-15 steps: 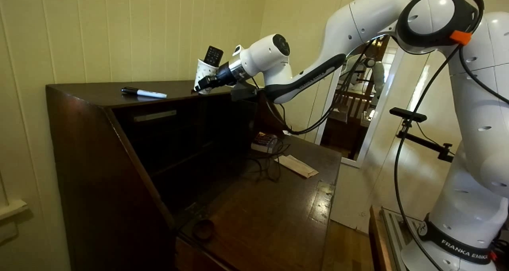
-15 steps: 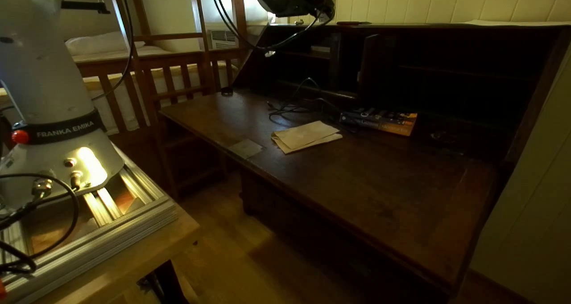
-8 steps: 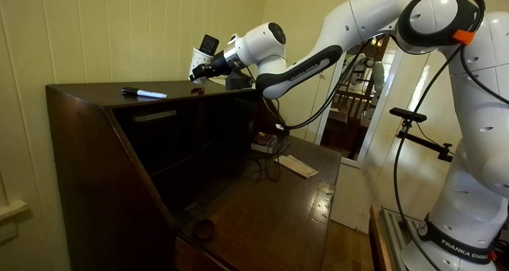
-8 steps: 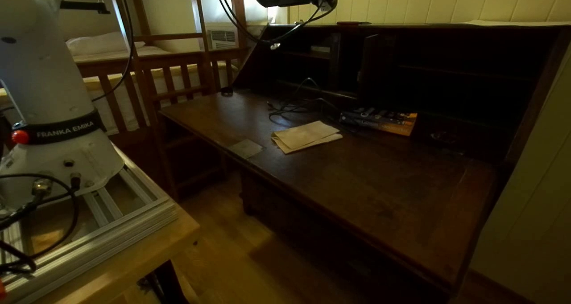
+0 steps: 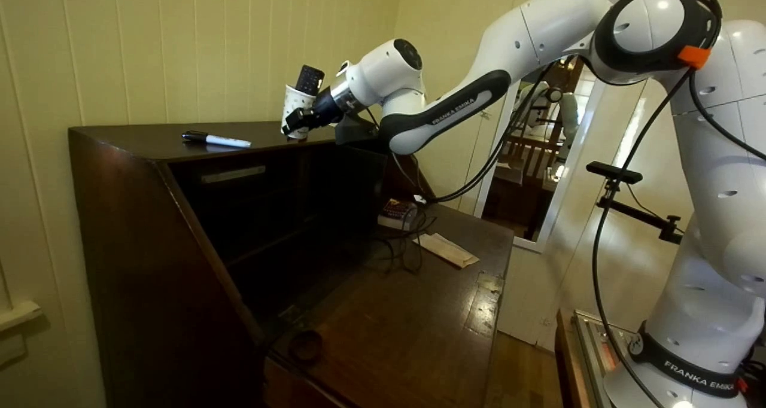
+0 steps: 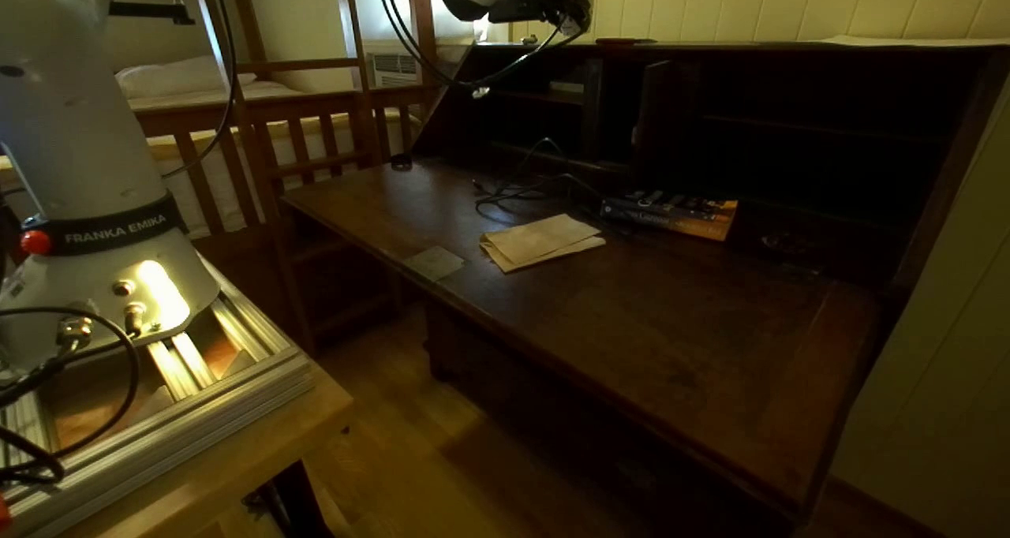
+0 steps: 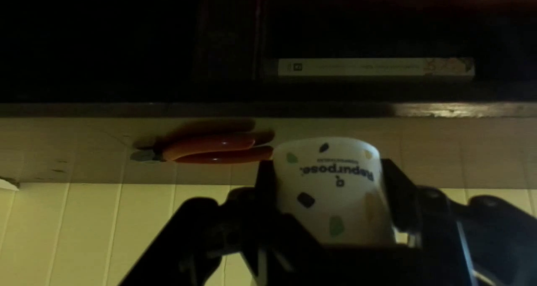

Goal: Put the cup on the top of the cabinet

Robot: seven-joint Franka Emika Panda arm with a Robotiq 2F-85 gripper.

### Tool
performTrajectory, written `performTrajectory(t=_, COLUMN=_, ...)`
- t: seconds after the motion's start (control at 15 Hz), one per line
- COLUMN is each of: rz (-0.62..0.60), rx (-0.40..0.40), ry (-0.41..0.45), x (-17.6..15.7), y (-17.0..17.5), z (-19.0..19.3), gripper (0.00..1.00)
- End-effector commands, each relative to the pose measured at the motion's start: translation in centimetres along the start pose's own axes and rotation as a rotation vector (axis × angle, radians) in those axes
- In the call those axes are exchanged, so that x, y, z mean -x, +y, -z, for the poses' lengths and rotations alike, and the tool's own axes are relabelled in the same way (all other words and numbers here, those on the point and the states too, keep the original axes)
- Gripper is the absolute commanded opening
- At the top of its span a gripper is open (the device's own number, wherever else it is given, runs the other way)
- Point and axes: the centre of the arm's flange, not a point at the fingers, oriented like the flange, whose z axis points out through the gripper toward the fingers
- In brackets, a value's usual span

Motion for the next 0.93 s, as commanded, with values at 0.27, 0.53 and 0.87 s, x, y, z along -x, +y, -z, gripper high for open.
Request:
performTrajectory(t=0.27, rz=0.063, rx=0.009, ry=-0.089, x=-6.7, y=0.0, z=-2.8, gripper=0.38)
performTrajectory(t=0.53, rz=0.117, rx=0.003, ry=-0.133, x=-9.2, y=-0.4, z=-3.7, gripper=0.38)
performTrajectory(t=0.87, rz=0.146, rx=-0.004, ry=-0.192, x=-9.8, y=-1.3, z=-4.9, gripper=0.38)
